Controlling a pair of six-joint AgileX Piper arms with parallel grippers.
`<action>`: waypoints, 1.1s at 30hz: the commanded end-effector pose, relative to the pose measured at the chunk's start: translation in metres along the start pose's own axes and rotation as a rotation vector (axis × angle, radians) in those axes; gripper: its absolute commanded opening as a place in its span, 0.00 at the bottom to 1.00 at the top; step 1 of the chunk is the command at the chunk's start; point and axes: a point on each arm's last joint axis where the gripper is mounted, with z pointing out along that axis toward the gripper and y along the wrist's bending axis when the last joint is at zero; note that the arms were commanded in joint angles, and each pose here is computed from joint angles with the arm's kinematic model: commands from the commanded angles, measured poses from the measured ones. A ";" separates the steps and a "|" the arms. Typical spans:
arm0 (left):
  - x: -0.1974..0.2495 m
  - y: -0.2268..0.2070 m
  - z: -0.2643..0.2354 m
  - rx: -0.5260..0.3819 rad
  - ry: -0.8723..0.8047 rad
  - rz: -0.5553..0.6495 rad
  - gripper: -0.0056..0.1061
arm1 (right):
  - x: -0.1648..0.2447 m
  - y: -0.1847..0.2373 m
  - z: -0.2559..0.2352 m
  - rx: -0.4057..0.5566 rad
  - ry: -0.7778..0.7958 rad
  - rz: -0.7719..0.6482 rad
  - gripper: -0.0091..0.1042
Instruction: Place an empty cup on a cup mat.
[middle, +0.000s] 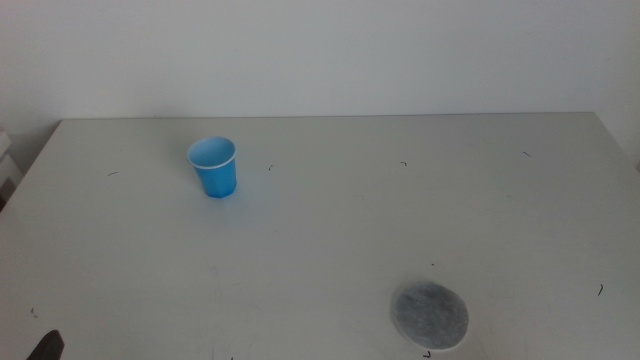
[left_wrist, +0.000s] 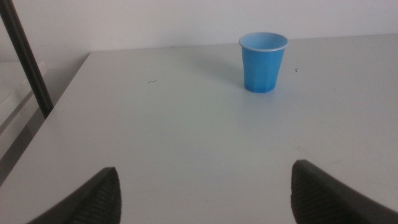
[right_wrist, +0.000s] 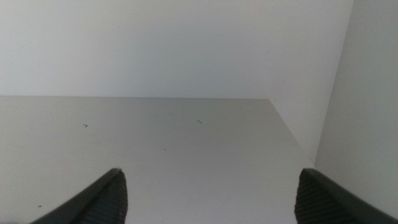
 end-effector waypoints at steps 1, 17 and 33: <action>-0.018 -0.001 -0.002 0.012 -0.083 -0.046 0.99 | -0.012 0.000 -0.003 -0.002 -0.108 -0.017 0.91; -0.193 -0.004 0.072 -0.009 0.193 -0.077 0.99 | -0.012 0.000 -0.003 -0.002 -0.108 -0.017 0.91; -0.304 -0.007 0.189 -0.021 0.427 -0.017 0.99 | -0.012 0.000 -0.003 -0.002 -0.108 -0.017 0.91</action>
